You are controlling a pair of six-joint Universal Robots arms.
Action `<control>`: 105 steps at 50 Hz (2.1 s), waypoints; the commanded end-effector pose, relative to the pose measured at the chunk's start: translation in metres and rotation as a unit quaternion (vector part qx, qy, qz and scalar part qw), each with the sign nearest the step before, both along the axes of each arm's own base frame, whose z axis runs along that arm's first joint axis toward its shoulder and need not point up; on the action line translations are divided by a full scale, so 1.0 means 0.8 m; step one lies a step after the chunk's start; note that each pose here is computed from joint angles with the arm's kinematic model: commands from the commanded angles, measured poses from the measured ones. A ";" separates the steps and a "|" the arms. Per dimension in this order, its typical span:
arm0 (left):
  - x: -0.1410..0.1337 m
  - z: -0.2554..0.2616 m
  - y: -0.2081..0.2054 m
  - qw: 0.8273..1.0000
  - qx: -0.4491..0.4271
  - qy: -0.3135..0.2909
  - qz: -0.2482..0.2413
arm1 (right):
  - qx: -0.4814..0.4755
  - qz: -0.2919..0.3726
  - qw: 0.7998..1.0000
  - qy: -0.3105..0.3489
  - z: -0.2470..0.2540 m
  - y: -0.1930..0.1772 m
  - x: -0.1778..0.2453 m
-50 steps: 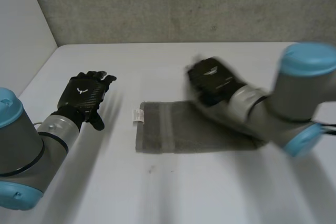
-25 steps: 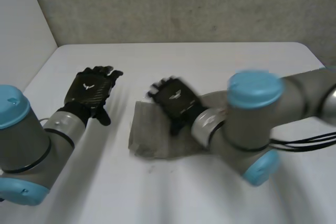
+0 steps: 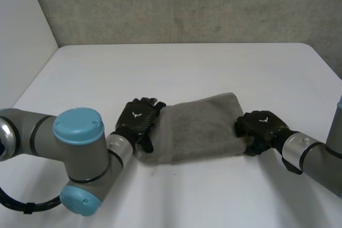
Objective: Fold the towel.
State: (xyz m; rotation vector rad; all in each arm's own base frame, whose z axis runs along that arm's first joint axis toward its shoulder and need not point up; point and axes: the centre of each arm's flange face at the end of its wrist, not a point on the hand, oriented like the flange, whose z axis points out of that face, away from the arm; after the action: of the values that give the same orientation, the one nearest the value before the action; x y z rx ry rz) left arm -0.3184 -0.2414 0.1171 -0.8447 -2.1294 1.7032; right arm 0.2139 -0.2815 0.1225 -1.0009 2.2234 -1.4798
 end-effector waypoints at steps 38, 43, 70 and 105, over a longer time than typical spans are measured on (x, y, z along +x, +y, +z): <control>0.053 0.155 -0.024 0.982 -0.134 0.078 0.110 | -0.141 0.137 0.980 -0.037 0.093 0.089 0.189; 0.016 0.139 -0.018 0.987 -0.085 0.114 0.072 | -0.095 0.056 0.988 -0.109 0.119 0.056 0.149; 0.018 0.010 0.007 0.995 0.070 -0.005 0.070 | 0.027 0.081 0.995 -0.052 0.011 -0.008 0.154; 0.104 0.318 0.020 0.974 -0.133 0.125 0.138 | -0.201 -0.148 0.959 -0.134 0.292 -0.004 0.015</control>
State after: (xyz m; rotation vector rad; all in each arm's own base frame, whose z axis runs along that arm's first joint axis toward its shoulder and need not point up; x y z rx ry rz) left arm -0.2374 -0.2246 0.3820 -0.3636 -1.8651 2.1962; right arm 0.2324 -0.2923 0.3605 -0.5200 1.9191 -2.1667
